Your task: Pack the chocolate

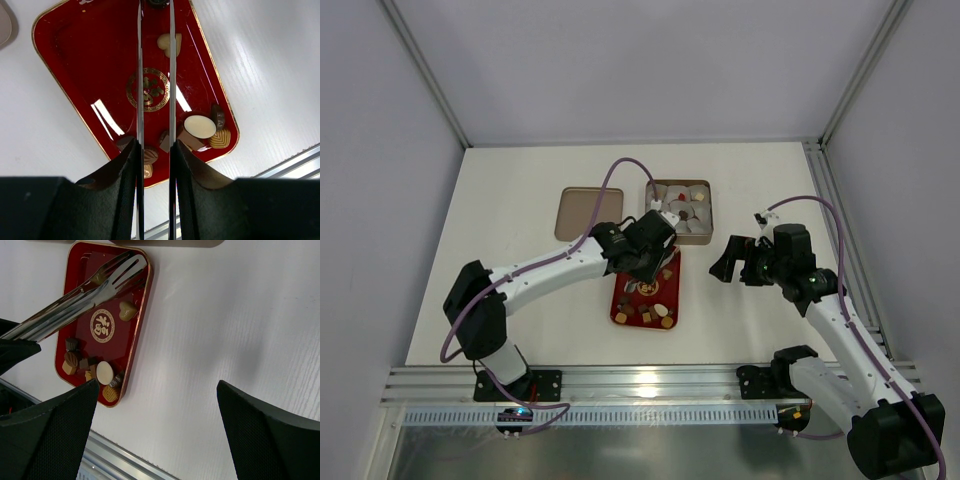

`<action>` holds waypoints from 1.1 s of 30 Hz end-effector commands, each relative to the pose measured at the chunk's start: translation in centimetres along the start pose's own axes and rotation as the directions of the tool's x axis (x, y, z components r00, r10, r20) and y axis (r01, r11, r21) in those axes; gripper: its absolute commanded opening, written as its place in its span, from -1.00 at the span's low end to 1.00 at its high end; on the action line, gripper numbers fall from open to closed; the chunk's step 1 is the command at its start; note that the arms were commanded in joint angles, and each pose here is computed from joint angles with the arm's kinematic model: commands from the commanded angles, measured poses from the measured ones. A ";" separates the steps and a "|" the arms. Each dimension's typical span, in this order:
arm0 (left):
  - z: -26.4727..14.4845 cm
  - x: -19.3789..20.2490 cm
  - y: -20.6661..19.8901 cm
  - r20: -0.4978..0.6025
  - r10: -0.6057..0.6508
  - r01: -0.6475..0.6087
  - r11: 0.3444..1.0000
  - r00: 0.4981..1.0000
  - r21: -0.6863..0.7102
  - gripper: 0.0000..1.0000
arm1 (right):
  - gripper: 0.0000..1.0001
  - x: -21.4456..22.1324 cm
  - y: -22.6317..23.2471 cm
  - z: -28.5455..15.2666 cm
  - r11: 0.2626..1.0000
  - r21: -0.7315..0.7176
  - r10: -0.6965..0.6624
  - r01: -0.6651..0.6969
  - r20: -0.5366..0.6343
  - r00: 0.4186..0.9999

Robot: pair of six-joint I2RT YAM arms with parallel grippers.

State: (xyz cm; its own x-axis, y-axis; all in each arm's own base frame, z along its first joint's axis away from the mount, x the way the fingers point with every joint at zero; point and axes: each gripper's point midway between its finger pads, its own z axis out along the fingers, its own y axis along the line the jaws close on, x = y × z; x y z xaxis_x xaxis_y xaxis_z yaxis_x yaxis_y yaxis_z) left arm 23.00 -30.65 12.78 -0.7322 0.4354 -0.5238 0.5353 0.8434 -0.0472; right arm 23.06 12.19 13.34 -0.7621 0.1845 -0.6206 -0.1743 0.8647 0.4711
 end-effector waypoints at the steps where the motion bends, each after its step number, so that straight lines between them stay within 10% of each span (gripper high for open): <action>1: -1.9 -2.1 -0.2 0.083 -0.009 0.008 1.000 0.996 0.013 -0.38 | 1.00 -0.8 0.3 0.1 1.000 -0.009 -0.024 0.024 0.027 0.999; 33: -3.7 -0.7 -0.4 0.065 0.010 -0.014 0.998 0.998 0.068 -0.23 | 0.99 -0.6 0.3 0.1 1.000 -0.004 -0.028 0.028 0.020 0.999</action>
State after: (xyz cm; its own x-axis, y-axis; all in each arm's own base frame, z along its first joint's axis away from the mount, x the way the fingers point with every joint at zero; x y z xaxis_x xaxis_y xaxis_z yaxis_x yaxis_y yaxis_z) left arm 22.14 -29.71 14.93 -0.7194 0.4237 -0.5503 0.5428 0.8373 -0.0649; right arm 23.00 12.29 13.29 -0.7626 0.1786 -0.6217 -0.1776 0.8663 0.4668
